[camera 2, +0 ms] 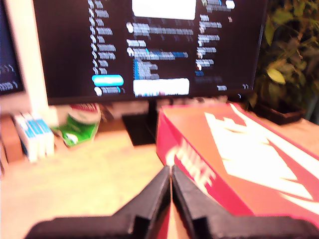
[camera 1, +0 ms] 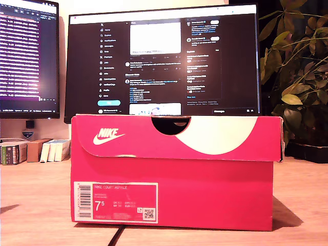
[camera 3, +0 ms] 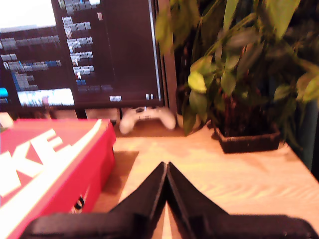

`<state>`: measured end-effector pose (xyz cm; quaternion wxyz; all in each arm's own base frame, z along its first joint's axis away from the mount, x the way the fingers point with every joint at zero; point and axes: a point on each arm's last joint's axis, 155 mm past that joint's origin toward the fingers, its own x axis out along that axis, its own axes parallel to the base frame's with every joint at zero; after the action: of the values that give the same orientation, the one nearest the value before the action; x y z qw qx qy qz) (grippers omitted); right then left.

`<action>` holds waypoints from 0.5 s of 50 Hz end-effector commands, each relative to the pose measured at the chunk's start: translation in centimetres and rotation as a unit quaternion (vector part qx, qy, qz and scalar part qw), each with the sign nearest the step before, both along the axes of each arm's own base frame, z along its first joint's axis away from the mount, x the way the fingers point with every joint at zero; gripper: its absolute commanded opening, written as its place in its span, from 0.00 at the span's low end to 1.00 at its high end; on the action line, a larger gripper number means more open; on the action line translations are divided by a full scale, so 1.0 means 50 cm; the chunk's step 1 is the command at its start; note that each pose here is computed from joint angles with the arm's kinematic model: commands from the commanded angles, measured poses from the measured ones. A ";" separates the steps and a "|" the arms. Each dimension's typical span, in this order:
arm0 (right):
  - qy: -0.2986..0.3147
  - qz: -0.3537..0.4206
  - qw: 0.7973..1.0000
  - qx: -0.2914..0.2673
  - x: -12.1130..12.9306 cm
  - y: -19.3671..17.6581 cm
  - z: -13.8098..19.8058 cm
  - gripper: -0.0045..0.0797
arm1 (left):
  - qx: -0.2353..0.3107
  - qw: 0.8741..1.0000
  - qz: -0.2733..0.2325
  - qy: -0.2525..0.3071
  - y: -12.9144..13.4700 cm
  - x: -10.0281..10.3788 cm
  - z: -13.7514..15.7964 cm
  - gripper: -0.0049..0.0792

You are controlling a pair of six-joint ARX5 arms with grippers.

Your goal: Close the red shoebox by pushing the lid with your left arm and holding the box in place with your right arm

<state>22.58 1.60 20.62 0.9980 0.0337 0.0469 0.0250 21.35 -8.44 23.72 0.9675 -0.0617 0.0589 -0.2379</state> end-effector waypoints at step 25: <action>0.008 0.019 1.000 -0.011 0.028 0.017 -0.076 0.04 | 0.000 0.999 0.037 -0.016 0.024 0.032 -0.028 0.04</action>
<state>23.78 2.35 17.77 0.9973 0.0321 0.0523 0.0405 22.53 -7.16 24.24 0.9775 -0.0537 0.0253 -0.2022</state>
